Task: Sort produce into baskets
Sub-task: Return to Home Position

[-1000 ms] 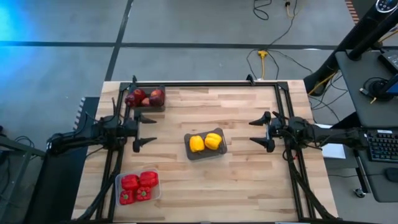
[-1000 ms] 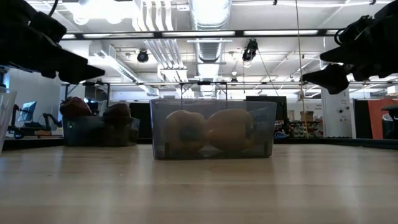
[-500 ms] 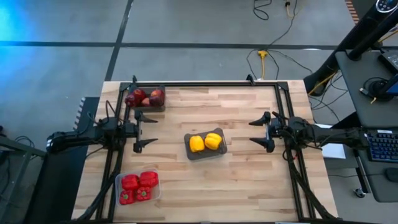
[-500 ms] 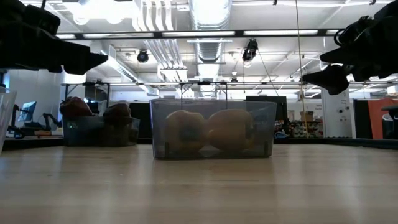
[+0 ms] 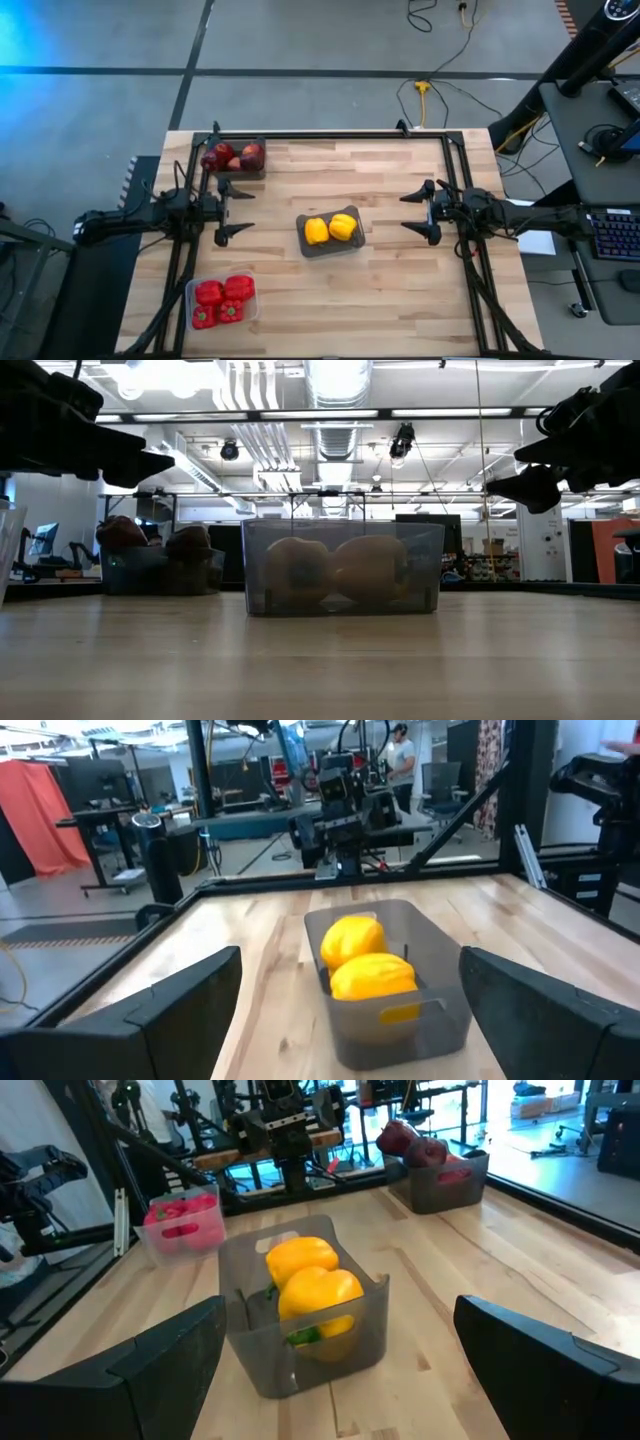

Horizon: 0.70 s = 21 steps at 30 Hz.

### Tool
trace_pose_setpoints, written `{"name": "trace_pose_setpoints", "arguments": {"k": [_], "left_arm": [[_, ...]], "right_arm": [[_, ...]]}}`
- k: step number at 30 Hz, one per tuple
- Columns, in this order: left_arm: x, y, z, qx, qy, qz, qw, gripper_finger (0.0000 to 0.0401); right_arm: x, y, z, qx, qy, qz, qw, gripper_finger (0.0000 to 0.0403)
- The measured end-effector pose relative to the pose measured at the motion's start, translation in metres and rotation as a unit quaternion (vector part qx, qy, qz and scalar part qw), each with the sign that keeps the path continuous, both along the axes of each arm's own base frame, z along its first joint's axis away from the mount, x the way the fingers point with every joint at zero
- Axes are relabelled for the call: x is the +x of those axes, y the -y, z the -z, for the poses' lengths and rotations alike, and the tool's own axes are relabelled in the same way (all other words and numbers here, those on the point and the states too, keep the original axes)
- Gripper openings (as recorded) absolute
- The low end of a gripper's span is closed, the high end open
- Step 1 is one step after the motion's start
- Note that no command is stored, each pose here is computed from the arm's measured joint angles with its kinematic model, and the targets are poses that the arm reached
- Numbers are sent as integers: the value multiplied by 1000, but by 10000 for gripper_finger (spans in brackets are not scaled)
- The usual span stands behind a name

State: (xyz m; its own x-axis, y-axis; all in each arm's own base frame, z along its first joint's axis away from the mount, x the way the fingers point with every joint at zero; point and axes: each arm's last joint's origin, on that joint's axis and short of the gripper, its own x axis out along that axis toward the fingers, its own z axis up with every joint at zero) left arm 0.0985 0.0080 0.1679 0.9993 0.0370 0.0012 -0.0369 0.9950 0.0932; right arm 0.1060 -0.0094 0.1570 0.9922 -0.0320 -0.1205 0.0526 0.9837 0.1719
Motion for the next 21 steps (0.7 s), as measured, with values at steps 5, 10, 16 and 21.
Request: {"name": "trace_pose_setpoints", "arguments": {"k": [5,10,16,21], "left_arm": [[0,0,-5,0,2,0,1000,355],[0,0,-6,0,4,0,1000,355],[0,0,-6,0,4,0,1000,355],[0,0,-6,0,1,0,1000,355]], "right_arm": [[0,-3,-1,-1,4,-14,1000,382],[-5,-12,-8,-2,45,-55,997,382],[-9,-12,-13,-4,80,-59,995,382],[-9,-12,-14,-4,85,-59,995,382]]}}
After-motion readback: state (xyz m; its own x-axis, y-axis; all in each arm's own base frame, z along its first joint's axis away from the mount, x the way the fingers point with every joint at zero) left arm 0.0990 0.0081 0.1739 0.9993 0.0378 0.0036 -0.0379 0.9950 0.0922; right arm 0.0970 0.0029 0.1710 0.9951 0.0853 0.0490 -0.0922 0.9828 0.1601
